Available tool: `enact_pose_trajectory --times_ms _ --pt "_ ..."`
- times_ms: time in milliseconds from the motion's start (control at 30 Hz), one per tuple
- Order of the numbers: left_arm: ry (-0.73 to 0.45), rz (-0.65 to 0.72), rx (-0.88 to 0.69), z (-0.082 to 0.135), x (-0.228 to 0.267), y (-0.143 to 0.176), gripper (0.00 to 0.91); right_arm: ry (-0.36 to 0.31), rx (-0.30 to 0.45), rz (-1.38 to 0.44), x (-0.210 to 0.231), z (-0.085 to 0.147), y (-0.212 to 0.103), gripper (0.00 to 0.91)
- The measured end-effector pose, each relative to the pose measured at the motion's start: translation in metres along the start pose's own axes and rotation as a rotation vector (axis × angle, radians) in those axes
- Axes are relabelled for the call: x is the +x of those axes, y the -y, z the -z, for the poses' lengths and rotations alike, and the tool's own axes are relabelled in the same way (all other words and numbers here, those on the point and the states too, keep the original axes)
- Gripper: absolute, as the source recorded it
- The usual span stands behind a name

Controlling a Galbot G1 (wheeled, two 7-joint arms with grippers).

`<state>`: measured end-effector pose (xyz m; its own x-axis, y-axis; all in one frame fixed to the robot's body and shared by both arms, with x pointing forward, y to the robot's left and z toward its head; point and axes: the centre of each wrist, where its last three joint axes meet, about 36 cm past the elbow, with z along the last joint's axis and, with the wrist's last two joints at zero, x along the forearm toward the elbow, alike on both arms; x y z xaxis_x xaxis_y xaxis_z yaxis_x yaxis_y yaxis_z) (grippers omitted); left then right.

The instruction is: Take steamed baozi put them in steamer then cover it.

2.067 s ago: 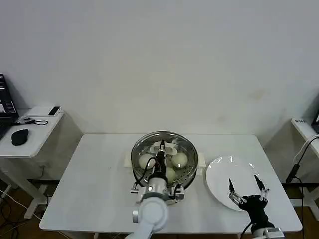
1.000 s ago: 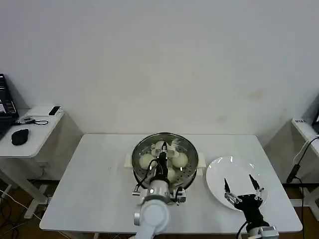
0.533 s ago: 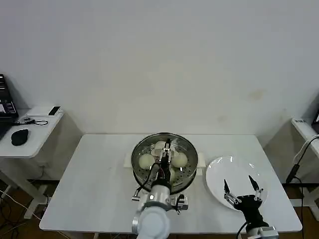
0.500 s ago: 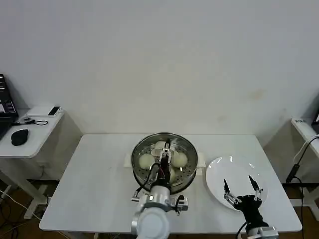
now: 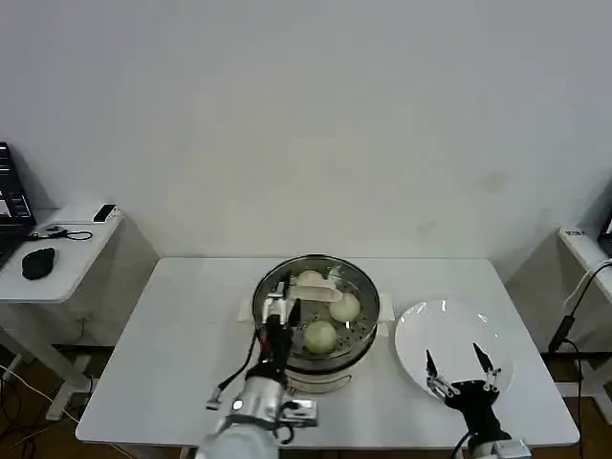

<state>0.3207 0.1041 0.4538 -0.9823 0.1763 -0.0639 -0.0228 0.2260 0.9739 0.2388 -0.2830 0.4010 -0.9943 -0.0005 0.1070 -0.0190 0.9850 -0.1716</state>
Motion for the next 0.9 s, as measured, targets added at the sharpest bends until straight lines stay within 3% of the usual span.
enact_pose_trajectory --times_ms 267,467,667,900 --pt "-0.028 0.059 0.304 -0.089 0.003 0.016 0.907 0.003 -0.019 0.028 0.004 0.007 0.013 0.907" --pt "-0.103 0.107 0.622 -0.136 0.026 0.017 0.907 0.003 -0.027 0.068 0.007 0.004 0.021 0.907" --pt "-0.178 0.154 0.885 -0.159 0.056 0.011 0.907 -0.003 -0.031 0.109 0.007 -0.005 0.025 0.907" --pt "-0.257 0.152 1.049 -0.167 0.087 0.017 0.907 -0.014 -0.034 0.148 0.009 -0.019 0.022 0.907"
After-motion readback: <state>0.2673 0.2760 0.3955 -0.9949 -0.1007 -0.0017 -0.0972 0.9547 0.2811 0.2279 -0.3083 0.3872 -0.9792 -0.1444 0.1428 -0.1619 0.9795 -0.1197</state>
